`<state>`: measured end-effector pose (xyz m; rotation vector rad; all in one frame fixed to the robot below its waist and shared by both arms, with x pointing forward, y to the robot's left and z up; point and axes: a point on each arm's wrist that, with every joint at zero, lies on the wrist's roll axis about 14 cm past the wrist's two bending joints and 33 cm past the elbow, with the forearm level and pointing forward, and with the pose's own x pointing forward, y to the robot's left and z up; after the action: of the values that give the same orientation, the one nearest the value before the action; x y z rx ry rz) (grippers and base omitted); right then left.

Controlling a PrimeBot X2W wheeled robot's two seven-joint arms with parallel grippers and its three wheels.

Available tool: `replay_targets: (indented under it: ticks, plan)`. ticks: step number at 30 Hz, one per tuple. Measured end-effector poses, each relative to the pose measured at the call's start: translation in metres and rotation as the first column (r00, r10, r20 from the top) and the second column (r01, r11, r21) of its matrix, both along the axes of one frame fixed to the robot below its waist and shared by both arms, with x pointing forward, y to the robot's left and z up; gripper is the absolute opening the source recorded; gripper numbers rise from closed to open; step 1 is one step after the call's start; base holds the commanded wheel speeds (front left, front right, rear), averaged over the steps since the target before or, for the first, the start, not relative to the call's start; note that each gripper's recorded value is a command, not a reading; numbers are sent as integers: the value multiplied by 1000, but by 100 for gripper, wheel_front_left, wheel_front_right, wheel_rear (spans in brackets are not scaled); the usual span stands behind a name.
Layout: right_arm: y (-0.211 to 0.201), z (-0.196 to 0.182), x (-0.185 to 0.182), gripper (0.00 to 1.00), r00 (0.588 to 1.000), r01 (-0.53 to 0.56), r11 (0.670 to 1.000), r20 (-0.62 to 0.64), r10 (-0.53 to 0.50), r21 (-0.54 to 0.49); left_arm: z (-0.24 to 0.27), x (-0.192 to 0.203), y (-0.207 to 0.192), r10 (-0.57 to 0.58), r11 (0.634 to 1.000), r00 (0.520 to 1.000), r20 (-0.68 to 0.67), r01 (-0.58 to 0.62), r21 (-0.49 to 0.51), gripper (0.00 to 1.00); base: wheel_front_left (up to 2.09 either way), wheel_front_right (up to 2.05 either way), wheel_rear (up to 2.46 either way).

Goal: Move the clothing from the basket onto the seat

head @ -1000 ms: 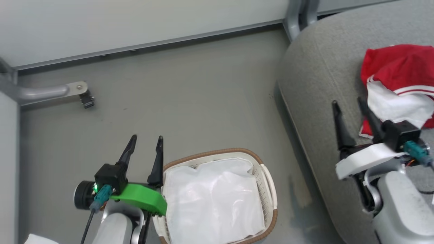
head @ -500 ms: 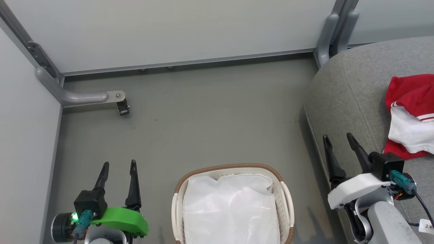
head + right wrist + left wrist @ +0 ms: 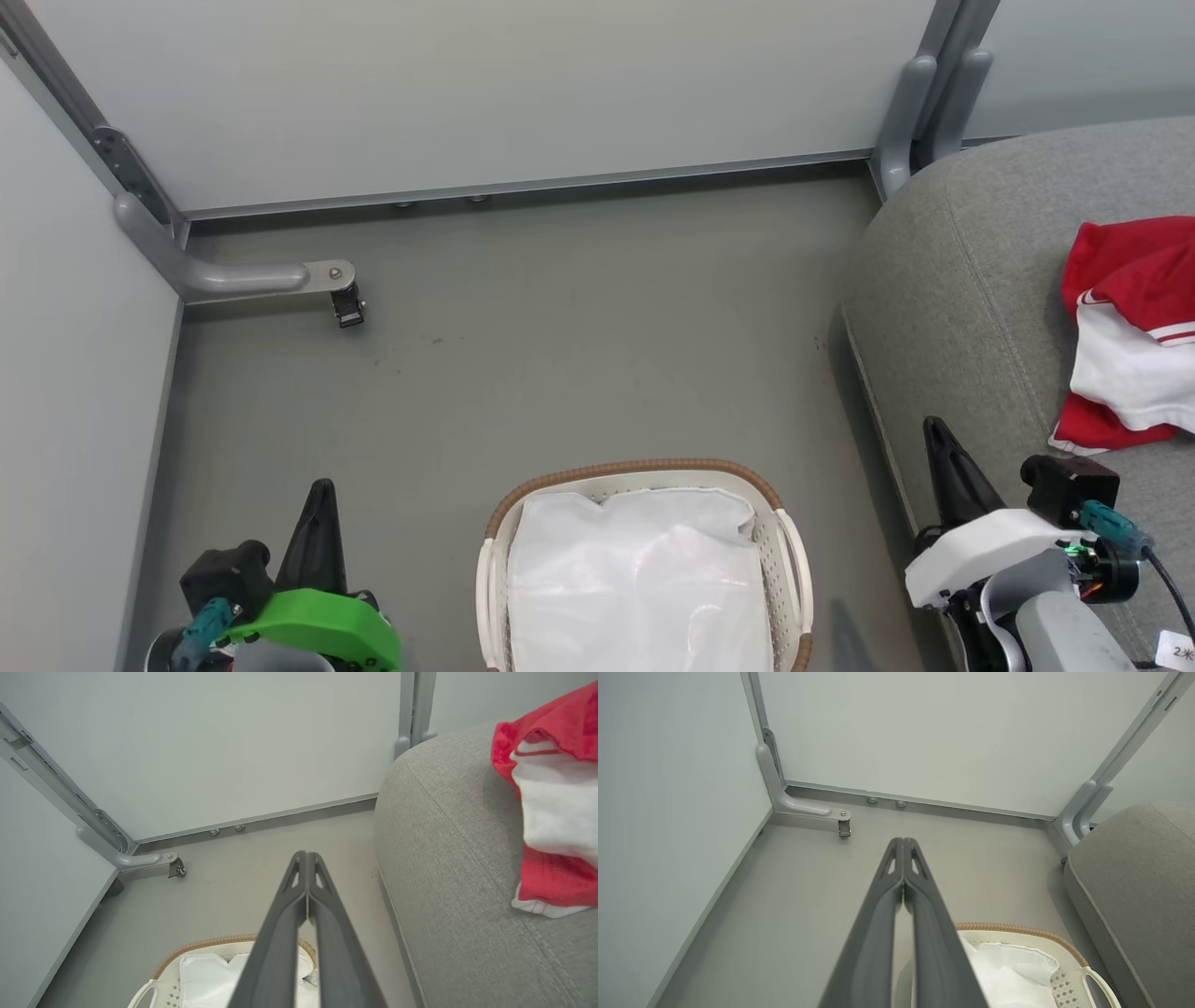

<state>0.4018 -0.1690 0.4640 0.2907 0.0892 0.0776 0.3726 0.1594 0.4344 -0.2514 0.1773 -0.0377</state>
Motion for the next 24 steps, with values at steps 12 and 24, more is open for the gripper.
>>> replay_targets:
  ticks: [12,24]
  plan:
    - [-9,5,1,0,998,65,978,-26,-62,197,3,1,11,79,977,996,-31,-83,-198,0,0,0,0]
    - [-16,7,-2,0,993,115,924,-59,-100,366,9,3,19,131,918,990,-55,-142,-371,0,0,0,0]
